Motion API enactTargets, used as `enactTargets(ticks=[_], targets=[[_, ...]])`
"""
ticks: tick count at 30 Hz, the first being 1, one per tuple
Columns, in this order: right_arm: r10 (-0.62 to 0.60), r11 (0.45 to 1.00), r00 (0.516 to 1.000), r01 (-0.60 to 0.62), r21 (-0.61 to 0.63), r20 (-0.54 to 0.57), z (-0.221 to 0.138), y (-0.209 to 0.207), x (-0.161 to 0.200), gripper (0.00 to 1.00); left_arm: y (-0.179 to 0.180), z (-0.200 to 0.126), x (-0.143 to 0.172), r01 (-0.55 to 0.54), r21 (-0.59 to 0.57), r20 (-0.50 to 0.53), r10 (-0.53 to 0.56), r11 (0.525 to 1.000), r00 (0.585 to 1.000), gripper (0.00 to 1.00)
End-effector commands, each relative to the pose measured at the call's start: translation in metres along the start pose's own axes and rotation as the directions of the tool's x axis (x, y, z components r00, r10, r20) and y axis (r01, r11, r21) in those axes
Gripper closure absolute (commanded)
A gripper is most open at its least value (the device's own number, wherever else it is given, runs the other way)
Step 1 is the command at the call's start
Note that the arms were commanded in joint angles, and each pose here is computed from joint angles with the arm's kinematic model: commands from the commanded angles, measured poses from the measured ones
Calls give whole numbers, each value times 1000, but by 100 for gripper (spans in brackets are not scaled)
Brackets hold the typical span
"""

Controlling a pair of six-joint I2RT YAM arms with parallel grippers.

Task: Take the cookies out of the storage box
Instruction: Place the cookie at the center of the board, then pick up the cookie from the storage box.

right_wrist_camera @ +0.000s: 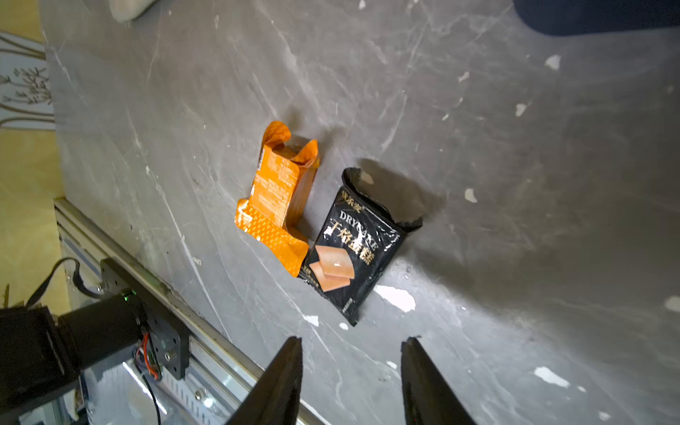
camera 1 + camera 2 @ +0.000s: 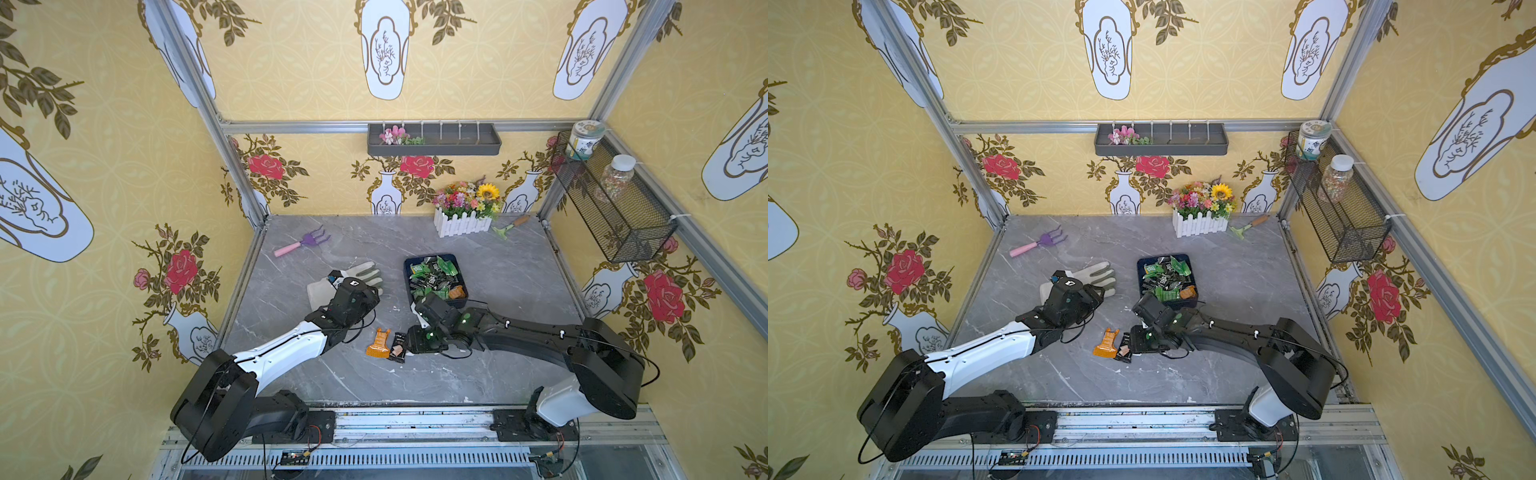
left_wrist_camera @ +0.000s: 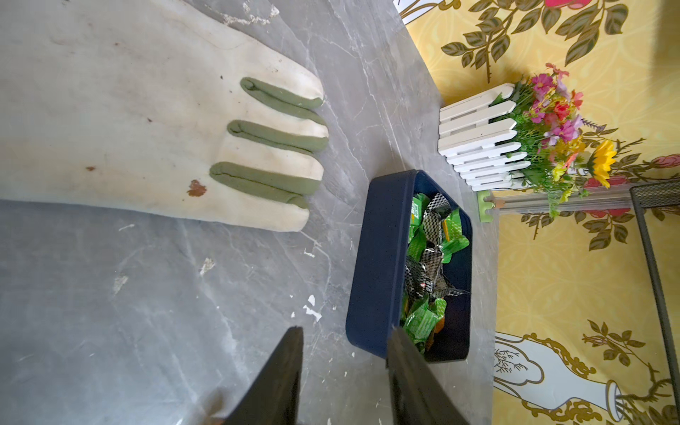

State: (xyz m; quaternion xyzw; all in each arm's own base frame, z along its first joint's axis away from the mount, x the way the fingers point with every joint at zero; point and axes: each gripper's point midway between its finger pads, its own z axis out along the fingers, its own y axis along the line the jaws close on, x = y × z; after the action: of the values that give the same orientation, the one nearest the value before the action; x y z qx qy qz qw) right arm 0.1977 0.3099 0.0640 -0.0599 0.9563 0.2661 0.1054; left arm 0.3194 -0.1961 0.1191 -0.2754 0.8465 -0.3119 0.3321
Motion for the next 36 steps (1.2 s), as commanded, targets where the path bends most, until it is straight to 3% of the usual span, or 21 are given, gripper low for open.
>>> enactTargets(ticks=[1,17,24,30,36], targets=[[154,988,984,-153,-14,89,11,3,-16,56,-6,0,0,20,29,1,-20,999,1000,57],[112,994,994,-112,-3,19,49,1,-25,70,2,-4,0,5,16,6,-5,1000,1000,57],[86,996,996,-86,-8,16,56,7,-34,72,5,-4,5,-2,14,-15,2,1000,1000,57],[85,996,995,-84,-18,53,36,8,-35,61,-4,-3,9,-15,48,-43,17,999,999,57],[17,999,974,-23,23,226,-38,-7,-67,55,-34,5,14,-61,138,-93,75,988,993,57]])
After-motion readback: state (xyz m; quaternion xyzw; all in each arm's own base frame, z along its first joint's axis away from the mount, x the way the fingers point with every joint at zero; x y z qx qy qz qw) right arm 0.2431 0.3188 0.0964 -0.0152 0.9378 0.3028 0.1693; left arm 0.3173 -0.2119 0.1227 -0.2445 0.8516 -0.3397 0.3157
